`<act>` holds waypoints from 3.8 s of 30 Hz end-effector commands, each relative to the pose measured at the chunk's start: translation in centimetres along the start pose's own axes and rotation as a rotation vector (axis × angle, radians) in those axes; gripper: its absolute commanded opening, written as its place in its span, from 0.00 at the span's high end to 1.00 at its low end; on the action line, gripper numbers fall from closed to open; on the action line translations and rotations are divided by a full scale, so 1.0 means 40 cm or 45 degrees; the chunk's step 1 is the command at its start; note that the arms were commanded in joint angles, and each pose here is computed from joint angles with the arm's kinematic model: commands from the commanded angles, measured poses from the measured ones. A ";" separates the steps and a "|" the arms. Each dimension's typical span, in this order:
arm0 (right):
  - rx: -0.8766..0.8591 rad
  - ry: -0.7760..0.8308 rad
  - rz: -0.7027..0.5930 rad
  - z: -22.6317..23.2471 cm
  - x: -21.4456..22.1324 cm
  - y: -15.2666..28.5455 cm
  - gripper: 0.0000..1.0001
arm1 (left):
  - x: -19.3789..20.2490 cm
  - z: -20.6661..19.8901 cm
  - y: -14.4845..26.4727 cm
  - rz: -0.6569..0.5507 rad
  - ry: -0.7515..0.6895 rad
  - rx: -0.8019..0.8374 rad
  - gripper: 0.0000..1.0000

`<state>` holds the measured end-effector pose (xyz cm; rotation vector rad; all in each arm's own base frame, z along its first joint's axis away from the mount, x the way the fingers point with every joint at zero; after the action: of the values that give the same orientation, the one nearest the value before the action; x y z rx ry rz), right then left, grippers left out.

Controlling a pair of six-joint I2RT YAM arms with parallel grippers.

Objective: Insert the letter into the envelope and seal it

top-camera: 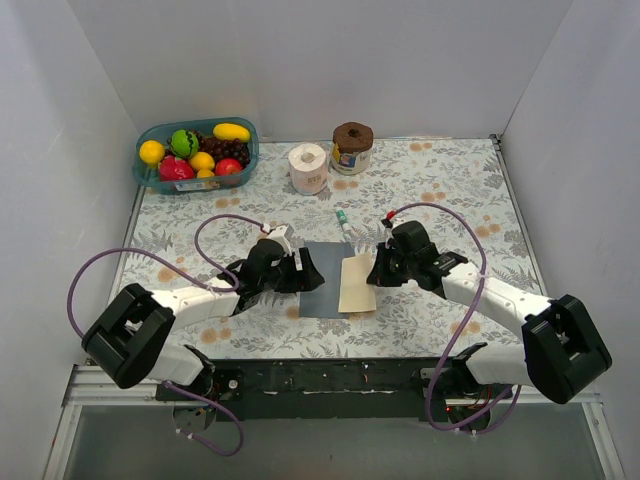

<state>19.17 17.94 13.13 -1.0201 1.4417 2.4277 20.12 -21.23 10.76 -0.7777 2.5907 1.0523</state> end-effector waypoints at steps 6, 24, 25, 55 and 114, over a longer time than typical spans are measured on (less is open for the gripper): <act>0.057 -0.011 -0.019 -0.011 -0.021 -0.006 0.99 | -0.010 -0.012 -0.028 0.017 -0.055 0.042 0.33; 0.049 -0.017 -0.023 -0.014 -0.037 -0.016 0.99 | -0.024 0.029 -0.031 -0.087 -0.040 -0.136 0.27; 0.049 -0.018 -0.025 -0.013 -0.038 -0.017 0.99 | -0.019 0.024 -0.033 -0.059 -0.038 -0.112 0.27; 0.024 -0.050 0.006 -0.015 -0.057 -0.061 0.99 | 0.012 0.040 -0.044 0.027 -0.018 -0.075 0.28; 0.165 -0.132 0.062 -0.038 -0.055 -0.080 0.99 | 0.130 0.046 -0.007 0.071 0.177 -0.047 0.32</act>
<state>22.14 18.16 10.70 -0.8089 1.6350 2.3228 17.02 -23.11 8.75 -0.8328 2.7413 0.9599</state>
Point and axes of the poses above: each gripper's point midway between its finger pads, its own y axis back along the fingers, its own z axis along the line the jaws close on, x = y × z, the point moved 8 cm from there along y, back along the fingers, and after that the axes turned 15 degrees about y, right-handed, at the moved point
